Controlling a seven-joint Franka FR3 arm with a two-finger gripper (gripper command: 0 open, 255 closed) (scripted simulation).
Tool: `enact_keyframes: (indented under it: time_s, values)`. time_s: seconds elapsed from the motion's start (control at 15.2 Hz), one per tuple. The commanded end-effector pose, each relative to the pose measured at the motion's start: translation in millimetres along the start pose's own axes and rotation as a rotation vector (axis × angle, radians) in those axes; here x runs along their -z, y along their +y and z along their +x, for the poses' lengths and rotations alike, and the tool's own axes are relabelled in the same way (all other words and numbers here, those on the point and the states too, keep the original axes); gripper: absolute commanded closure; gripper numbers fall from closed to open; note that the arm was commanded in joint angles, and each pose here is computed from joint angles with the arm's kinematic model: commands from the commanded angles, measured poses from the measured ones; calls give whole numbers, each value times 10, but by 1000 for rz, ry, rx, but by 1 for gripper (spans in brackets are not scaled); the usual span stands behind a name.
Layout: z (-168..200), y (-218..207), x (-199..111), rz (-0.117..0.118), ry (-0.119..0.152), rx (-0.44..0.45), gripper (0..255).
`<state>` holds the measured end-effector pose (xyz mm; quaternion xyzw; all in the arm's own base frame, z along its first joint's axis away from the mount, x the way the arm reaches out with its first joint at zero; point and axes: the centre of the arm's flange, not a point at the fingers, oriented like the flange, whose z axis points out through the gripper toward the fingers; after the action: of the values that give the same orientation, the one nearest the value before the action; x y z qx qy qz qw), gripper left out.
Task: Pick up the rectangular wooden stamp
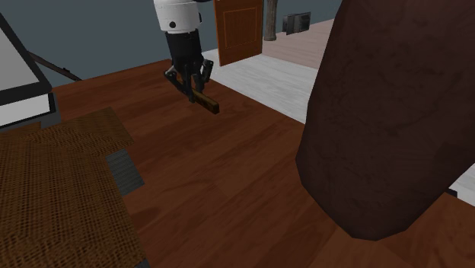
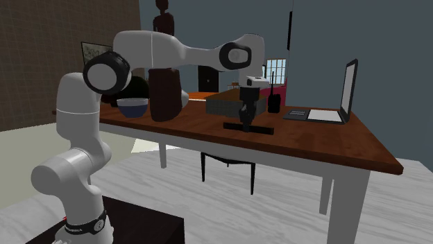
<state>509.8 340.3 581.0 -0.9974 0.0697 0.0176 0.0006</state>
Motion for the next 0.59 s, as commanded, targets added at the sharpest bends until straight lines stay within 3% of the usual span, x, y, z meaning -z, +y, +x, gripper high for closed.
enact_keyframes:
  time_s: [0.0, 0.53]
  values:
    - [9, 0, 51, -6, -7, -1, 255]
    - [-6, 1, 473, -6, -7, -1, 255]
